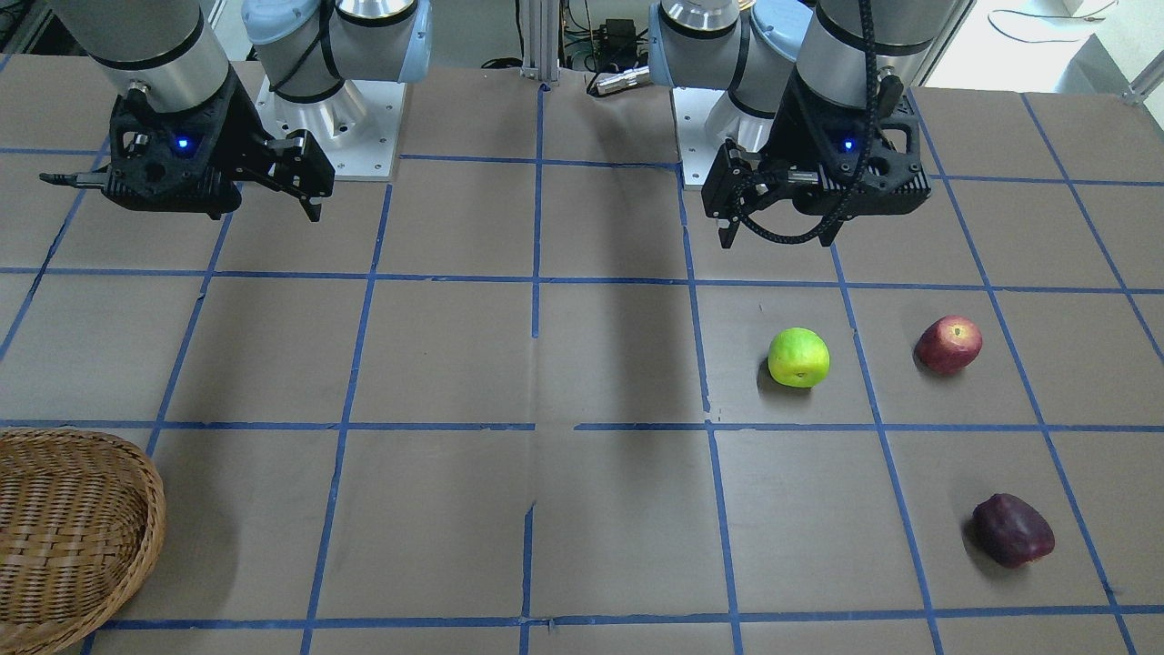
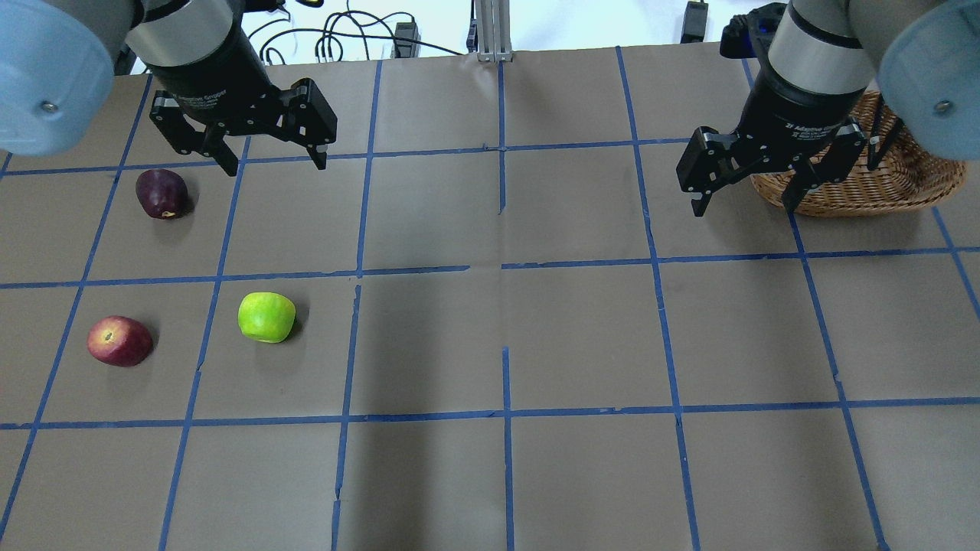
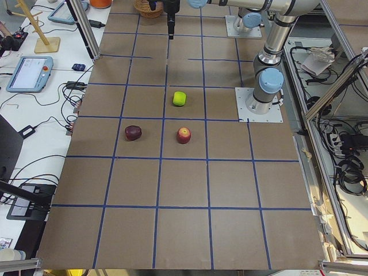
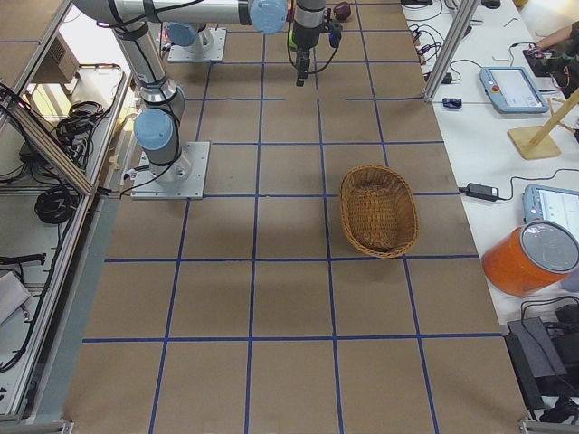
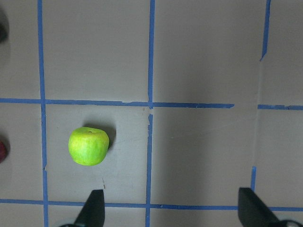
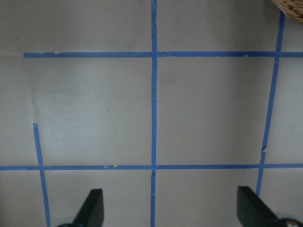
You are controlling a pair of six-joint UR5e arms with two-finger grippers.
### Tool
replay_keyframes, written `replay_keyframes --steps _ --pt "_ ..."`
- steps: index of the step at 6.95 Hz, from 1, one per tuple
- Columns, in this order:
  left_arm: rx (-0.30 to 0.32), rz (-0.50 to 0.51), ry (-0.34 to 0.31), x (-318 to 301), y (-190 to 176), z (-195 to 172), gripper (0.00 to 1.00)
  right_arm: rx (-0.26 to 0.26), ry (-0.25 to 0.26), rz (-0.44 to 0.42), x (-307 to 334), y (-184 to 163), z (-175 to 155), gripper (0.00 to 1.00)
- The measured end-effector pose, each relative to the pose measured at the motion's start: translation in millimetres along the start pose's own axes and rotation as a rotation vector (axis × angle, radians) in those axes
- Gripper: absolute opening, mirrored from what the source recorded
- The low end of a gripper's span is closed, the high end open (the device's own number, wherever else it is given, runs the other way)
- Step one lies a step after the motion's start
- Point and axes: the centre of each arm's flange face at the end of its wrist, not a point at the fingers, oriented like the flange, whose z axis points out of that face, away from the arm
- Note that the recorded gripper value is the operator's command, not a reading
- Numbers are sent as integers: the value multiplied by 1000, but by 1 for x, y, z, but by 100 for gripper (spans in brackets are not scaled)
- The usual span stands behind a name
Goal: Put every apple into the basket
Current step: 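Lower the left gripper onto the green apple and close it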
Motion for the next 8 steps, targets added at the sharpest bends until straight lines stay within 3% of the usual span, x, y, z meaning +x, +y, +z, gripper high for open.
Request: replay_keyframes --steps 3,4,5,8 --pt "-14 0 -3 -6 -2 5 100 1 5 1 1 0 1 100" --pt "-45 27 -11 -10 -5 24 100 2 7 0 1 0 1 100" --pt "-52 61 -26 -22 -8 56 100 2 9 -3 1 0 1 100" --pt "-30 66 -57 -97 4 200 100 1 11 -10 2 -1 2 100"
